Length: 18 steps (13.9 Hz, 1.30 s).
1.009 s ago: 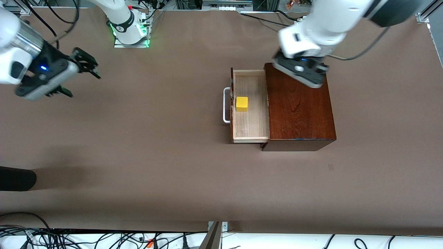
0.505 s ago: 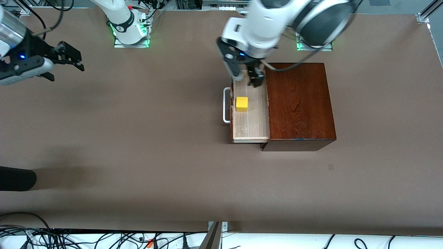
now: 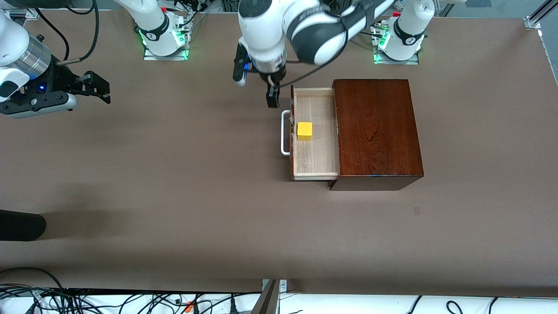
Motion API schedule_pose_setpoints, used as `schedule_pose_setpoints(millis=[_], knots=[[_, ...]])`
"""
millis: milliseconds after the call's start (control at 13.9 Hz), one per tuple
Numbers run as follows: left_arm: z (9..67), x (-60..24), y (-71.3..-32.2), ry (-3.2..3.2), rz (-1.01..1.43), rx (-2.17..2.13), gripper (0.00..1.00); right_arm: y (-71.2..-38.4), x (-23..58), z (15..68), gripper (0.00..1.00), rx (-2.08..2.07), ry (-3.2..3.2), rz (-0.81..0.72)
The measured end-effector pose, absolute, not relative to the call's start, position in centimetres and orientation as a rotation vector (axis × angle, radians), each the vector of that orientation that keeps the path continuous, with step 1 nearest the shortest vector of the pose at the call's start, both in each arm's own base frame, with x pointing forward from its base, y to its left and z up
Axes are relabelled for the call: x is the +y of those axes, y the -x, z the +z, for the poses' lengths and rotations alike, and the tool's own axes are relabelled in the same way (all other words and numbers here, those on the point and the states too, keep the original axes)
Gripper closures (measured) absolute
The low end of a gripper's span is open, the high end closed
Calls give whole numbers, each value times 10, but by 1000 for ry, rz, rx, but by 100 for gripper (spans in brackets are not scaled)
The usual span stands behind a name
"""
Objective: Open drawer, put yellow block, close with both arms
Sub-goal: 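Push the drawer shut into the box with the left gripper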
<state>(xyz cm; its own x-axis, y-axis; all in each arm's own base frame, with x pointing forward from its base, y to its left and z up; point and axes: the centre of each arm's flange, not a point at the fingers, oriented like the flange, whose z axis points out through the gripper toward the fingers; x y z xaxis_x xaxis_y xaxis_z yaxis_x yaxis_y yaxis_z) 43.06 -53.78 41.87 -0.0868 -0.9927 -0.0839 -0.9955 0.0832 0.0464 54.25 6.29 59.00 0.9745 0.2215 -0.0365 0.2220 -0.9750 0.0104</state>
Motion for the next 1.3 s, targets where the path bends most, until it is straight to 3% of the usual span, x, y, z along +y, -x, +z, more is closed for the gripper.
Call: schedule_pose_setpoints(millis=[505, 1298], knots=[[332, -540, -460, 2007, 137, 2294, 0, -549, 55, 605, 0, 316, -3091, 9], [323, -522, -474, 2020, 223, 2237, 0, -559, 48, 600, 0, 286, -3091, 4]])
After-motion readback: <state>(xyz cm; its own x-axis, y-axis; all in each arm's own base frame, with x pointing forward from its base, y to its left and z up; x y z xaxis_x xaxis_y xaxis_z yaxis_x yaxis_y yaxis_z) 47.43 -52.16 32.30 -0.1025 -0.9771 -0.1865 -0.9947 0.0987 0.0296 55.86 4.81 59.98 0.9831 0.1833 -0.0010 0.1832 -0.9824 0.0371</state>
